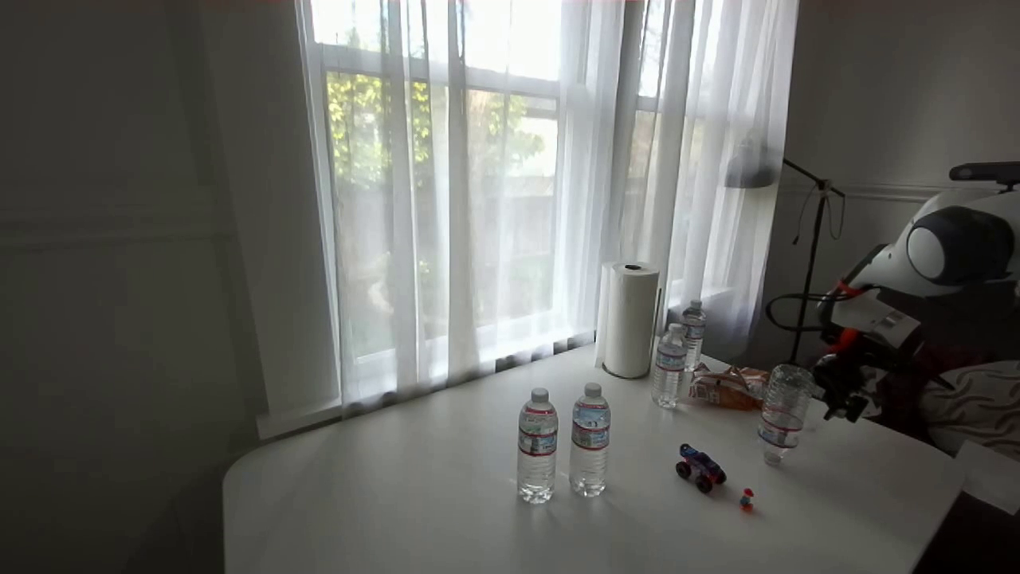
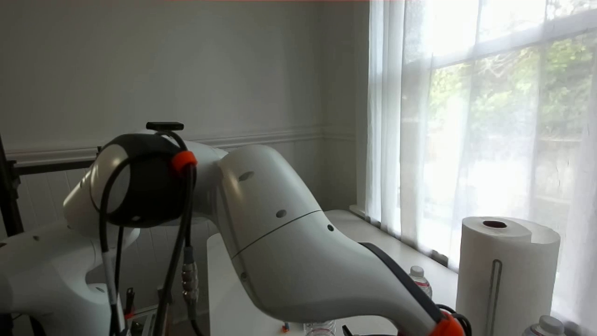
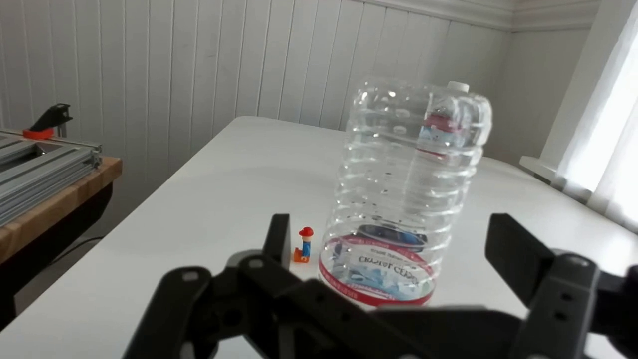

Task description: Pick up the lying water bottle and make it stand on its opening

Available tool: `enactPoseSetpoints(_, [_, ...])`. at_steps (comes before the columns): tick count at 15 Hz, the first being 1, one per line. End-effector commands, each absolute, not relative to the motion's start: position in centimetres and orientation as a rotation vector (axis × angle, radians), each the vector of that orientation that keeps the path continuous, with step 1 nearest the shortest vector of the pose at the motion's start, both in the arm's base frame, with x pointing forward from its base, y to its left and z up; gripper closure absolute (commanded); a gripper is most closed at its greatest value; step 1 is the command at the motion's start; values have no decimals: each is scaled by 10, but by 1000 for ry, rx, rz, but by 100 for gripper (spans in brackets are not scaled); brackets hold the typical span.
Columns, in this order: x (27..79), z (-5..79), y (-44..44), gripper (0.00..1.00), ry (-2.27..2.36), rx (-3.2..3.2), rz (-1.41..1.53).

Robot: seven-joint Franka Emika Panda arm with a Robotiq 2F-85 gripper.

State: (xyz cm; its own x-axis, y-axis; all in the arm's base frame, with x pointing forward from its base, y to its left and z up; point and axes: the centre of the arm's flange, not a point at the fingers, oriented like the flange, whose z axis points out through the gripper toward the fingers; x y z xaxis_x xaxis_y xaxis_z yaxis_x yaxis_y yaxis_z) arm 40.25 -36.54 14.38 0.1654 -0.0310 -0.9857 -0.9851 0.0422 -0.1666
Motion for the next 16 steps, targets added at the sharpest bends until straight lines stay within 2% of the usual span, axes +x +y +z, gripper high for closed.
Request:
enactPoseSetpoints(1, [397, 161, -387, 0, 1169, -1289, 1035])
enactPoseSetpoints(9, [399, 243, -403, 0, 1342, -1583, 871])
enactPoseSetpoints(16, [423, 317, -358, 0, 1372, -2011, 680])
